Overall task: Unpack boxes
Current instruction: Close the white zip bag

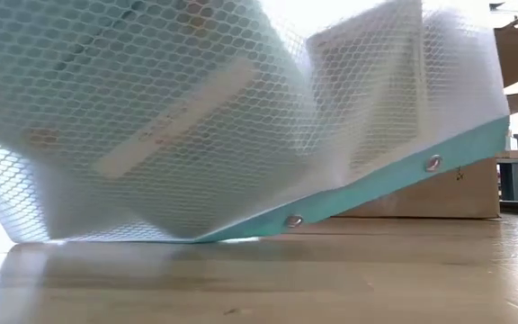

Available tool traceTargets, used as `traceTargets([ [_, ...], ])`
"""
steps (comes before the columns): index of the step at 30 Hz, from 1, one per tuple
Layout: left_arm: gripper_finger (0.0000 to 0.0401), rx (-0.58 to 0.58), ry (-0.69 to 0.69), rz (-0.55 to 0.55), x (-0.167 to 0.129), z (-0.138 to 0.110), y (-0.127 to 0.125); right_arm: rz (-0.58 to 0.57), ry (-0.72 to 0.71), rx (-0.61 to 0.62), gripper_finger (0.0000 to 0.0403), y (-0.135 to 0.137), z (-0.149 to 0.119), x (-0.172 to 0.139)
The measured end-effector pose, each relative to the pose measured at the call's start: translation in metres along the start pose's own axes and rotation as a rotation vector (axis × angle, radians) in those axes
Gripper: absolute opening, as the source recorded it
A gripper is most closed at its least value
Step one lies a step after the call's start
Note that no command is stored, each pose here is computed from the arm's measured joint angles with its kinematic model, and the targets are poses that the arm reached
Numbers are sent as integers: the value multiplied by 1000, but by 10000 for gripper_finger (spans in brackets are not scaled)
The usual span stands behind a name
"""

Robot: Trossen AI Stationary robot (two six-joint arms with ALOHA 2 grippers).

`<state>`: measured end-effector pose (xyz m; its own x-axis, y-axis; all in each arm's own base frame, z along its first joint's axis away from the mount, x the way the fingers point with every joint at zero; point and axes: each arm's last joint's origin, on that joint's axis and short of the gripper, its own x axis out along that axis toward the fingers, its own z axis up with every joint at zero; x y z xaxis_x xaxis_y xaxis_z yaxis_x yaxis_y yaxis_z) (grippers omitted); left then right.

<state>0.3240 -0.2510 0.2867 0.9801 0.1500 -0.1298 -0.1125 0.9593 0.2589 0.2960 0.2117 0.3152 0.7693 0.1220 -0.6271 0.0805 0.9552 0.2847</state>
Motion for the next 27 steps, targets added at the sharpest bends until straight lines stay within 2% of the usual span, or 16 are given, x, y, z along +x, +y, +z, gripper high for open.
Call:
traceTargets([
  [4,67,83,33,15,-1,15,1,-20,-88,19,0,6,1,-1],
  [10,96,87,10,-70,-2,27,1,-17,-161,28,0,25,-10,-4],
  [14,113,95,34,-98,2,21,0,-22,-188,49,0,36,-20,0],
  [19,125,93,69,-78,17,5,-4,-75,-171,64,0,41,-37,23],
  [23,129,88,105,-179,30,-14,-16,-89,-122,66,0,41,-47,35],
  [27,129,41,124,-199,37,-25,-23,-100,-82,77,0,43,-55,32],
])
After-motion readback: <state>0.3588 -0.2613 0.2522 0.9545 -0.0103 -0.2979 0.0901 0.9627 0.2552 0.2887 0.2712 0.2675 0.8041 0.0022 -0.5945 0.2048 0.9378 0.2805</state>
